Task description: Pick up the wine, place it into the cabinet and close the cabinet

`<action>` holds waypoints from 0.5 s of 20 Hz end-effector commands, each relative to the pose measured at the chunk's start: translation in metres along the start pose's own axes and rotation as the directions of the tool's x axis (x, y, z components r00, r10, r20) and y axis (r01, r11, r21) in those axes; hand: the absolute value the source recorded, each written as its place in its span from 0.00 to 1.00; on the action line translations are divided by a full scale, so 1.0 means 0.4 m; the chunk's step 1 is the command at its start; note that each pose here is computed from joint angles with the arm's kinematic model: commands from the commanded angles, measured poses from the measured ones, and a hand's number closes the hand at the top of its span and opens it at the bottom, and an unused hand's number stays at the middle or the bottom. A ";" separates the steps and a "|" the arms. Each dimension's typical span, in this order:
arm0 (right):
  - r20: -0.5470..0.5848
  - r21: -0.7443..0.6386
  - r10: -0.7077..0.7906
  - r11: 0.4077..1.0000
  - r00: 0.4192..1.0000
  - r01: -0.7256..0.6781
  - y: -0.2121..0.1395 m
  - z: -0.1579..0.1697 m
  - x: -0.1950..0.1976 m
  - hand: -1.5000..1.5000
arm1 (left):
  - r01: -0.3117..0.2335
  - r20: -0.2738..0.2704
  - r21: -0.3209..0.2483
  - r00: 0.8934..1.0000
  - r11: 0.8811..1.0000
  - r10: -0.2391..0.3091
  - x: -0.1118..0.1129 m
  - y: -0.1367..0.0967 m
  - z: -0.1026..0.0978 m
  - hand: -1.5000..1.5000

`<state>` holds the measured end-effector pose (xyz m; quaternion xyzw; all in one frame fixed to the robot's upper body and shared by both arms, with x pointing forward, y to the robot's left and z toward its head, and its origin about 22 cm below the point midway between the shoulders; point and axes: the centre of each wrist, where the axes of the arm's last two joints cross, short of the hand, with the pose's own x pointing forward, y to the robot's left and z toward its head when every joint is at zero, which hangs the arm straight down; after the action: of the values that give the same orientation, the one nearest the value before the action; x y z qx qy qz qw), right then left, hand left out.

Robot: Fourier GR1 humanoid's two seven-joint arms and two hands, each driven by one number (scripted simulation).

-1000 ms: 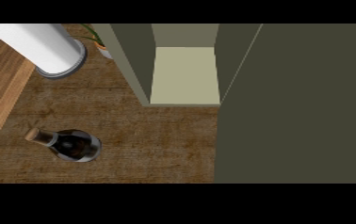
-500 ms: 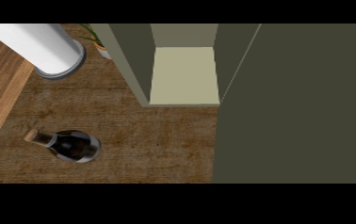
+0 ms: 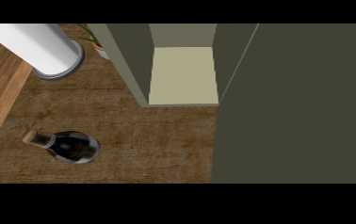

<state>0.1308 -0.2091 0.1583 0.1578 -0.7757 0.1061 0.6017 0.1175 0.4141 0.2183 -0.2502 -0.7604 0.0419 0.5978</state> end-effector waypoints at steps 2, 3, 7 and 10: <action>0.097 0.035 -0.018 0.999 0.995 0.014 0.023 0.085 0.132 0.00 | 0.020 0.010 0.044 1.000 0.999 -0.020 -0.003 0.022 -0.018 0.00; 0.104 -0.006 -0.012 1.000 0.994 0.012 0.015 0.081 0.114 0.00 | 0.029 0.022 0.071 0.999 0.997 -0.030 -0.006 0.033 0.001 0.00; 0.099 -0.019 -0.029 0.999 0.995 0.031 0.030 0.070 0.104 0.00 | 0.079 -0.043 0.105 0.996 0.991 -0.075 -0.029 0.085 -0.001 0.00; 0.115 0.012 -0.037 0.999 0.993 0.035 0.013 0.060 0.109 0.00 | 0.084 -0.042 0.109 0.996 0.990 -0.080 -0.071 0.098 -0.028 0.00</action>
<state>0.1328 -0.2112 0.1592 0.1412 -0.7859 0.0956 0.5943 0.1314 0.4269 0.1934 -0.1990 -0.7578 0.0550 0.6190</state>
